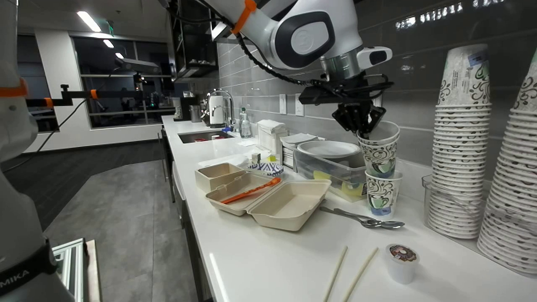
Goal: Stack the three coffee cups on the counter together.
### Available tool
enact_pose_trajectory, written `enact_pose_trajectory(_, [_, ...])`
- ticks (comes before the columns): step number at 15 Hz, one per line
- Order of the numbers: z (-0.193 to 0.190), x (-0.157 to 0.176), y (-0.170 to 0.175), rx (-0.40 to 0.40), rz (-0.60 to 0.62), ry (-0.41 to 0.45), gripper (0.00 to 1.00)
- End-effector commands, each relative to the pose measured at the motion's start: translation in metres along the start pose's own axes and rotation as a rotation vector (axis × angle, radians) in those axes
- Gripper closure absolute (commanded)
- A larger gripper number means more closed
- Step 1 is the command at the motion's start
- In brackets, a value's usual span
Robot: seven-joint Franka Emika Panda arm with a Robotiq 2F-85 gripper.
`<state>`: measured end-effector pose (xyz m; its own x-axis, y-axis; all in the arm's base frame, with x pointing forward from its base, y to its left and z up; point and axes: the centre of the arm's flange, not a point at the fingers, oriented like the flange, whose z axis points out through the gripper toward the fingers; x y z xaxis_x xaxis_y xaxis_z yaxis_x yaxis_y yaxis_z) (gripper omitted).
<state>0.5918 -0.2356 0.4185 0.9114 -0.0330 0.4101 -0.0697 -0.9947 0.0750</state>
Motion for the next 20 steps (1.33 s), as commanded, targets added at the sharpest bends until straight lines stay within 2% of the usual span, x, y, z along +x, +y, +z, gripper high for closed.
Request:
enact_pose_trajectory(1, [0.006,-0.006,0.002,-0.049,-0.013,-0.011,0.63])
enact_pose_trajectory(3, [0.001,-0.008,0.005,-0.066,-0.025,-0.012,0.50])
enact_pose_trajectory(6, [-0.024,-0.019,0.010,-0.085,-0.033,-0.068,0.26])
enact_pose_trajectory(9, [-0.051,-0.039,0.024,-0.090,0.003,-0.252,0.04])
enact_pose_trajectory(10, [-0.060,-0.049,0.031,-0.076,0.020,-0.314,0.01])
enact_pose_trajectory(13, [-0.082,-0.078,0.045,0.006,0.015,-0.269,0.00])
enact_pose_trajectory(17, [-0.110,-0.113,0.060,0.128,-0.022,-0.137,0.00])
enact_pose_trajectory(20, [-0.144,-0.133,0.072,0.175,-0.080,-0.071,0.00])
